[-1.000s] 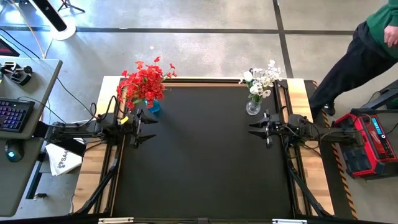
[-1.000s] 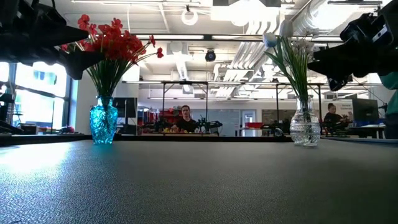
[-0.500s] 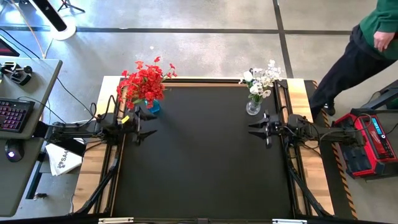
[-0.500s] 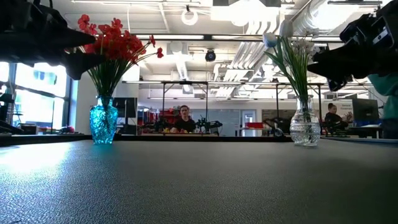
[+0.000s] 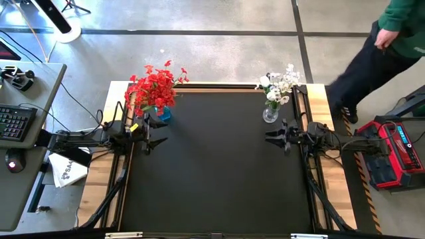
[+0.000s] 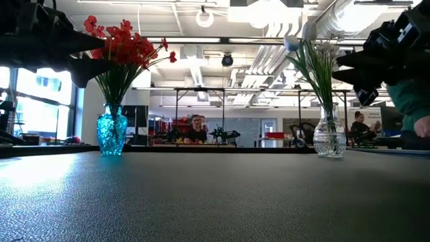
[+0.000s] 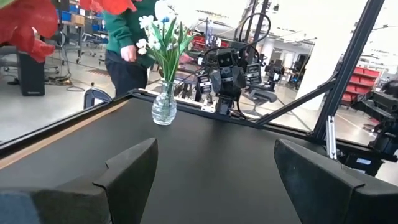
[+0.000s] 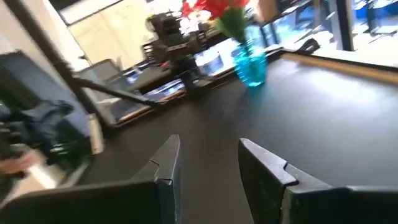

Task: Sort flowers into vase by color
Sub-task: Return to Home Position

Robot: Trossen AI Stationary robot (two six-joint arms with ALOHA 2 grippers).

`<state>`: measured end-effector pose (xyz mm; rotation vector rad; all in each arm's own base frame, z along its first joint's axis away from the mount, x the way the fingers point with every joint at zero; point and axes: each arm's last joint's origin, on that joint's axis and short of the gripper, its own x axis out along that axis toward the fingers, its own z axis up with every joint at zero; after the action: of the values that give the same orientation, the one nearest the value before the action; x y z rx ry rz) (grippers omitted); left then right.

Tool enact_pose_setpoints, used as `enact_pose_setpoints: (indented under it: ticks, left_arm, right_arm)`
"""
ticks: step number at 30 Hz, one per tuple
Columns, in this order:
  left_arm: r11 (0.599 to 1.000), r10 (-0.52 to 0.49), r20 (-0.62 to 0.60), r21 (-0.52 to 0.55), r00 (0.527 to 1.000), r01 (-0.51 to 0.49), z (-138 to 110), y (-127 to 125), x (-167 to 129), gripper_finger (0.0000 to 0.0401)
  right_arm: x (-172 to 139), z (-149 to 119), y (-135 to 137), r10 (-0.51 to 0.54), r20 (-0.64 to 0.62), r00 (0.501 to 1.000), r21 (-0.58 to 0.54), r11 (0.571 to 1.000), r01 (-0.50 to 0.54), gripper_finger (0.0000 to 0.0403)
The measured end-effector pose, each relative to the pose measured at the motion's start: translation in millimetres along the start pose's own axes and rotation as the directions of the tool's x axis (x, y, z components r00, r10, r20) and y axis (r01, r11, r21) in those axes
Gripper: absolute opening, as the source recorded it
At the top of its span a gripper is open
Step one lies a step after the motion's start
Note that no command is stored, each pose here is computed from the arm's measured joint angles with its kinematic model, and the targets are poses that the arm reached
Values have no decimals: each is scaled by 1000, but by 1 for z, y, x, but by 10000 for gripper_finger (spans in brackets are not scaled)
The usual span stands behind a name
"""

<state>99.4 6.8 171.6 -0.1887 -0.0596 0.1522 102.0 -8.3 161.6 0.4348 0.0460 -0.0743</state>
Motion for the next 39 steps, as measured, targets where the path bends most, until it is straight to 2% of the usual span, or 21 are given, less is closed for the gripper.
enact_pose_setpoints:
  ticks: [5, 9, 12, 14, 19, 20, 34, 39]
  left_arm:
    - [1000, -14, -3, 14, 1000, 14, 0, 0, 0, 307]
    - [999, -43, -12, -18, 999, 43, -1, -1, 0, 268]
    - [999, -45, -13, -8, 999, 45, -1, -1, 0, 207]
    - [999, -45, -13, 13, 999, 45, -1, -1, 0, 158]
    - [998, -44, -13, 51, 999, 45, -1, -1, 0, 28]
    - [997, -45, -15, 57, 999, 45, -1, -1, 0, 15]
    - [990, -35, -14, 137, 999, 37, -1, -1, 0, 1]
    - [981, -28, -53, 192, 998, 38, -4, 0, 0, 1]
  right_arm:
    - [0, 2, -1, -49, 40, 998, -58, 997, 51, 105]
    - [-2, 14, 6, 61, 147, 987, -162, 986, -37, 85]
    - [-7, 22, 12, 140, 203, 969, -247, 965, -87, 33]
    - [-9, 25, 14, 147, 213, 966, -267, 960, -87, 9]
    - [-9, 20, 13, 158, 146, 977, -268, 957, -114, 4]
    - [-9, 19, 13, 160, 131, 978, -267, 956, -120, 2]
    - [-10, 16, 20, 245, 97, 965, -343, 918, -199, 0]
    - [-10, 15, 20, 252, 90, 964, -357, 911, -205, 0]
